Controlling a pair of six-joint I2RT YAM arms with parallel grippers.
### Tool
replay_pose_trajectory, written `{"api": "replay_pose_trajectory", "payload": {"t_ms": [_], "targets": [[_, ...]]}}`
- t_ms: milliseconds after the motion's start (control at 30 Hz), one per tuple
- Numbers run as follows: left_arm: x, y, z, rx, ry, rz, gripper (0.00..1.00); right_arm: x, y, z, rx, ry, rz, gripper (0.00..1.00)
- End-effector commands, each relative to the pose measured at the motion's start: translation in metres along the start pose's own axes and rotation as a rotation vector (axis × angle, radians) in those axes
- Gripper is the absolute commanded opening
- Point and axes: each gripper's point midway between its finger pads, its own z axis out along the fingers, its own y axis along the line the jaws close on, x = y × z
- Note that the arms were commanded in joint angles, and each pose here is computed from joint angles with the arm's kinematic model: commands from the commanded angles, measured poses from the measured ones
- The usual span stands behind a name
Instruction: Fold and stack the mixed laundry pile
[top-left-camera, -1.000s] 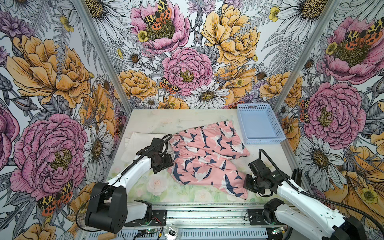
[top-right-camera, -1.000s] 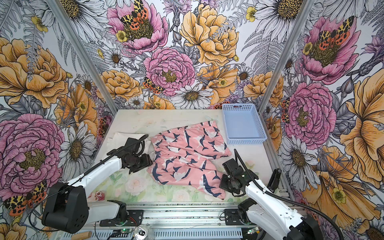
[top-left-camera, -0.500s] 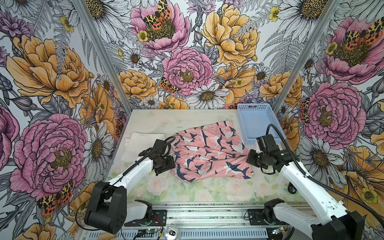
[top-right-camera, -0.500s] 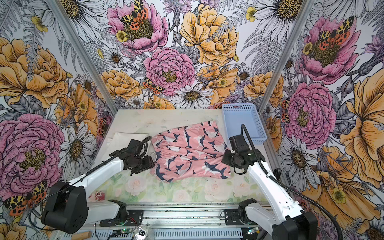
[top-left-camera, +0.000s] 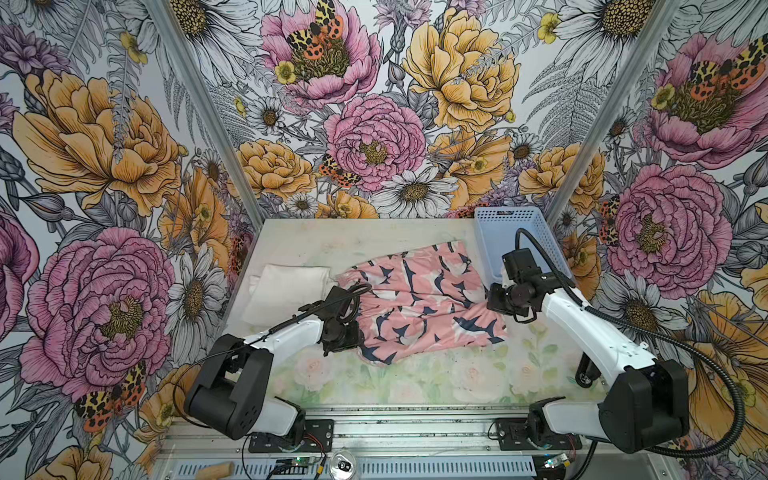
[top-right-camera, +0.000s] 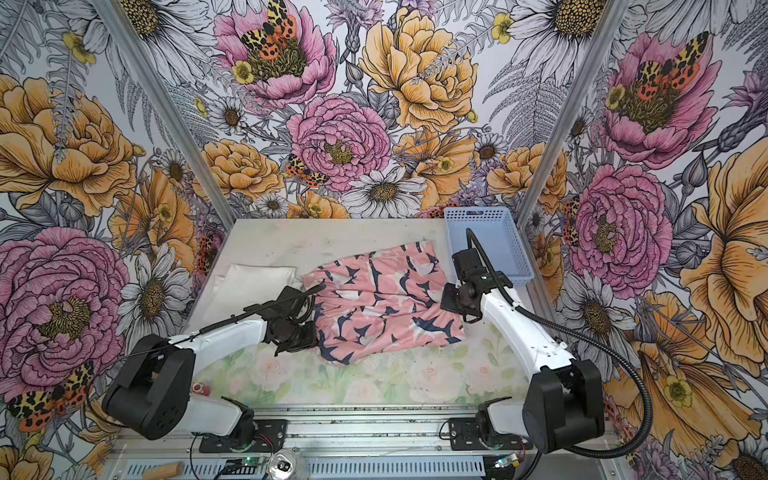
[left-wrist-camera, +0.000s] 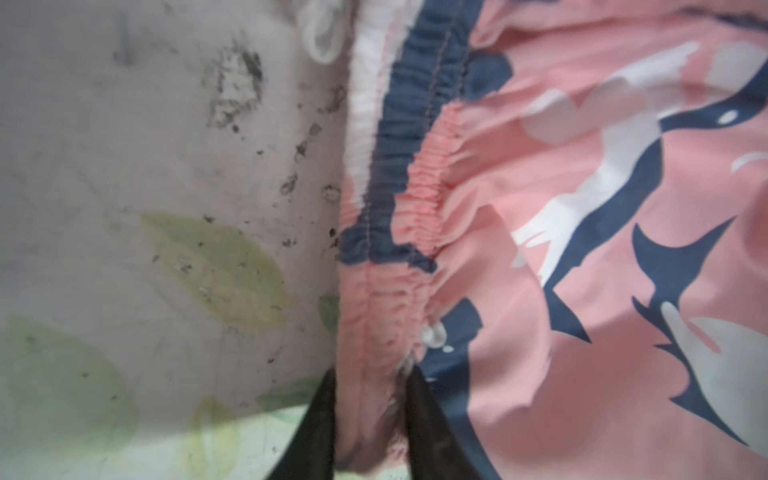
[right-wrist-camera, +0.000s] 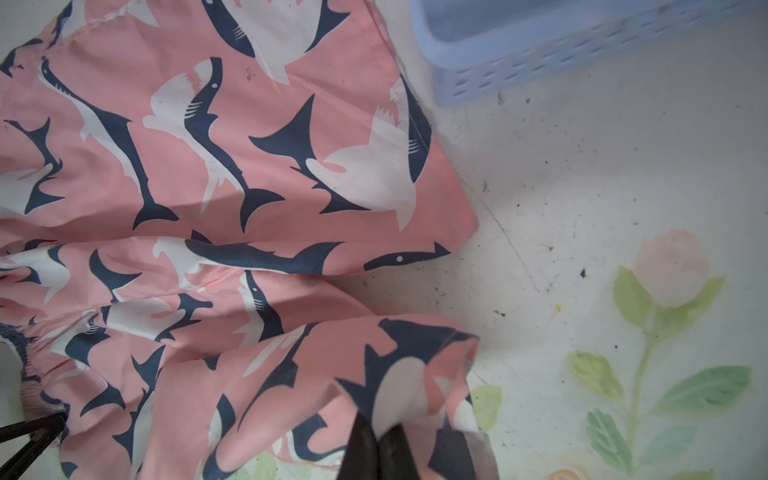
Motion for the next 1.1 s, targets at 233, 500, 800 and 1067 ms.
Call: {"api": "replay_pose_trajectory", "payload": {"t_ms": [233, 500, 800, 1067], "targets": [[-0.007, 0.003, -0.060, 0.011, -0.152, -0.076, 0.00, 0.017, -0.021, -0.047, -0.006, -0.015, 0.026, 0.00], [-0.057, 0.011, -0.098, 0.063, -0.241, -0.157, 0.00, -0.017, 0.001, -0.030, -0.059, 0.051, -0.063, 0.00], [-0.119, 0.021, -0.075, 0.038, -0.209, -0.162, 0.00, -0.064, 0.004, 0.004, -0.084, 0.038, -0.040, 0.49], [-0.122, 0.024, -0.077, 0.054, -0.212, -0.171, 0.00, 0.020, 0.000, 0.001, -0.215, 0.063, 0.092, 0.52]]}}
